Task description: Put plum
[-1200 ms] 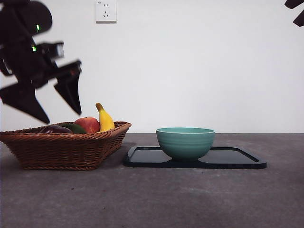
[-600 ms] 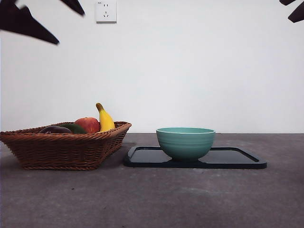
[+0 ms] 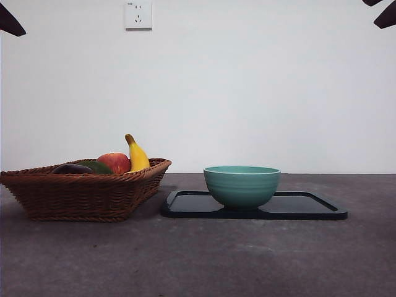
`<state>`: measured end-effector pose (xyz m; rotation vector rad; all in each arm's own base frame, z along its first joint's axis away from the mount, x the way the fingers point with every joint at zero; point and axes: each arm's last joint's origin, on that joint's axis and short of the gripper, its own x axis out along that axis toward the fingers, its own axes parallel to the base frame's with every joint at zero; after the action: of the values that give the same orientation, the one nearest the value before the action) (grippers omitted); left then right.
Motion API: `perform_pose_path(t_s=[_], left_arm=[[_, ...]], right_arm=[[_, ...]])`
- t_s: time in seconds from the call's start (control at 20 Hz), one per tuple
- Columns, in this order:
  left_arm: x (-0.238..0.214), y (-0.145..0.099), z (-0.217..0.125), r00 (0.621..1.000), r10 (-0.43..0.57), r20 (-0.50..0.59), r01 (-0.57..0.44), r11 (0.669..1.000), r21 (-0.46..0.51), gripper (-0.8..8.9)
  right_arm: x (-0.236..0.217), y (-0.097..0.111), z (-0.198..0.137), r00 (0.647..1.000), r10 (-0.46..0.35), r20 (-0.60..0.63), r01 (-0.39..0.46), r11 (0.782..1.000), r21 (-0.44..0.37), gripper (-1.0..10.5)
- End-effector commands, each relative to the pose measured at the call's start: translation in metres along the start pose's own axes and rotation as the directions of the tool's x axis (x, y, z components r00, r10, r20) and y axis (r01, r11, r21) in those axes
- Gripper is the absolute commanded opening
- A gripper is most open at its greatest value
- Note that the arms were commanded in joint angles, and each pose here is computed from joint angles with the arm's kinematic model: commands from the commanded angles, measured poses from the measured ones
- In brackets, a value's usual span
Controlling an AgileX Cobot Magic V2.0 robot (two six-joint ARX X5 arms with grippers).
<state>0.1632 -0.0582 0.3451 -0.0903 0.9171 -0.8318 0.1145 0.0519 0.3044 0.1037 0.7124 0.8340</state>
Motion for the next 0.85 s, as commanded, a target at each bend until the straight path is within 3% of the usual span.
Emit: perform_pose_path(t_s=[0.05, 0.35, 0.5, 0.65, 0.85], left_arm=[[-0.002, -0.003, 0.005, 1.000, -0.008, 0.019, 0.008, 0.999, 0.044, 4.01], [-0.002, -0.003, 0.005, 1.000, -0.008, 0.021, 0.007, 0.999, 0.046, 4.01], [-0.002, -0.003, 0.005, 1.000, -0.008, 0.021, 0.007, 0.999, 0.045, 4.01], [-0.002, -0.003, 0.005, 1.000, -0.008, 0.021, 0.007, 0.999, 0.046, 4.01], [-0.002, -0.003, 0.005, 1.000, -0.008, 0.021, 0.007, 0.999, 0.046, 4.01]], right_arm=[[-0.001, 0.001, 0.003, 1.000, 0.003, 0.013, -0.003, 1.000, -0.004, 1.5], [0.000, 0.001, 0.003, 1.000, -0.002, 0.013, 0.002, 1.000, 0.009, 1.5], [-0.001, -0.001, 0.006, 0.997, -0.072, 0.036, 0.070, 0.995, 0.073, 1.5], [0.001, -0.003, 0.016, 0.991, -0.099, 0.088, 0.085, 0.985, 0.148, 1.6], [0.006, -0.009, 0.050, 0.978, -0.190, 0.091, 0.172, 0.970, 0.174, 2.3]])
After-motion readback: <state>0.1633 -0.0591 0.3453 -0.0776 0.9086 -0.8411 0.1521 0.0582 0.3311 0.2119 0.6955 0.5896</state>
